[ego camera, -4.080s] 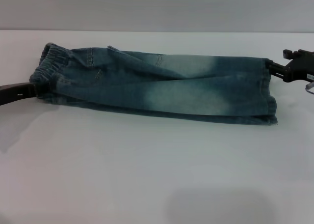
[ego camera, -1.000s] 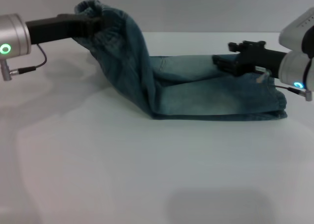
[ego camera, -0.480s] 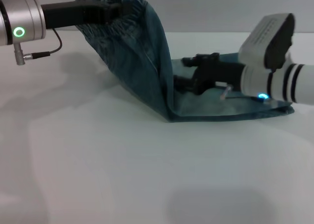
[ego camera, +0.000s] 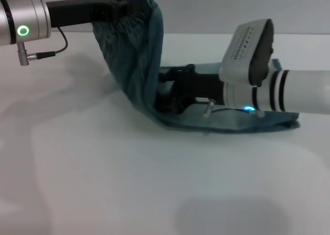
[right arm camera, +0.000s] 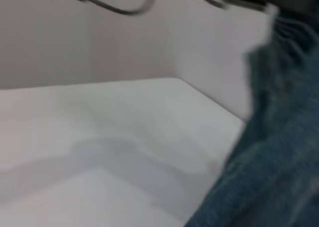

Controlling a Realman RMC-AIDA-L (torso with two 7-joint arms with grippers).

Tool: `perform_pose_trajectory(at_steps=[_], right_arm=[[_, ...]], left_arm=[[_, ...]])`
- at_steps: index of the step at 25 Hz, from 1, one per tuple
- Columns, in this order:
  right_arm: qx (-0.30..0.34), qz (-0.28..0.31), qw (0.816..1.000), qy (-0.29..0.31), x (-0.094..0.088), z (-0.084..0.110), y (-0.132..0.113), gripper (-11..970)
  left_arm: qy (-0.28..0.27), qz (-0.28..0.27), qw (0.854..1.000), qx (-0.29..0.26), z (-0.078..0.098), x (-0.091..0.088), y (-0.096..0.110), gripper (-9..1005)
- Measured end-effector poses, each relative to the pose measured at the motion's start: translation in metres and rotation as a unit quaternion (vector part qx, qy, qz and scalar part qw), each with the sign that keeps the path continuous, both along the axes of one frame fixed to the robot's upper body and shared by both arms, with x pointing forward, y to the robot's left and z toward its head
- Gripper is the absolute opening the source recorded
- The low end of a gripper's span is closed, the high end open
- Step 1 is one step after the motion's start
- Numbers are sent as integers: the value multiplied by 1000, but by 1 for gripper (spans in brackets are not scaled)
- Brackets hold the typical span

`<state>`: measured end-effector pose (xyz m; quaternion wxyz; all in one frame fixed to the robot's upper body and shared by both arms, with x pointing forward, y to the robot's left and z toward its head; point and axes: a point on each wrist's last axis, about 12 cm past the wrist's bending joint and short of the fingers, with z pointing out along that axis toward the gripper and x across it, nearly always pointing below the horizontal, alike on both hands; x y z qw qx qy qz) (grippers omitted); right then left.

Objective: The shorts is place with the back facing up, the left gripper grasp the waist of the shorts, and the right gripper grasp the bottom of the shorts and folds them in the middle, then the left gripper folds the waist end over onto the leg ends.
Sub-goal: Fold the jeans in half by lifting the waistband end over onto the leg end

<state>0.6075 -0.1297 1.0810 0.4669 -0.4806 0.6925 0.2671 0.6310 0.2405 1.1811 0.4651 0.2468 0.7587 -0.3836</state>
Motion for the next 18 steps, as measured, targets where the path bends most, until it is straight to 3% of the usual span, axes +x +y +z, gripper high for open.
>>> perform_pose_trajectory(at_steps=[12, 18], right_arm=[[-23, 73, 997, 4, -4, 15, 41, 576], [-27, 62, 998, 13, -4, 11, 35, 576]], left_arm=[[5, 8, 1000, -2, -6, 0, 0, 91], [7, 13, 1000, -2, -8, -1, 2, 97]])
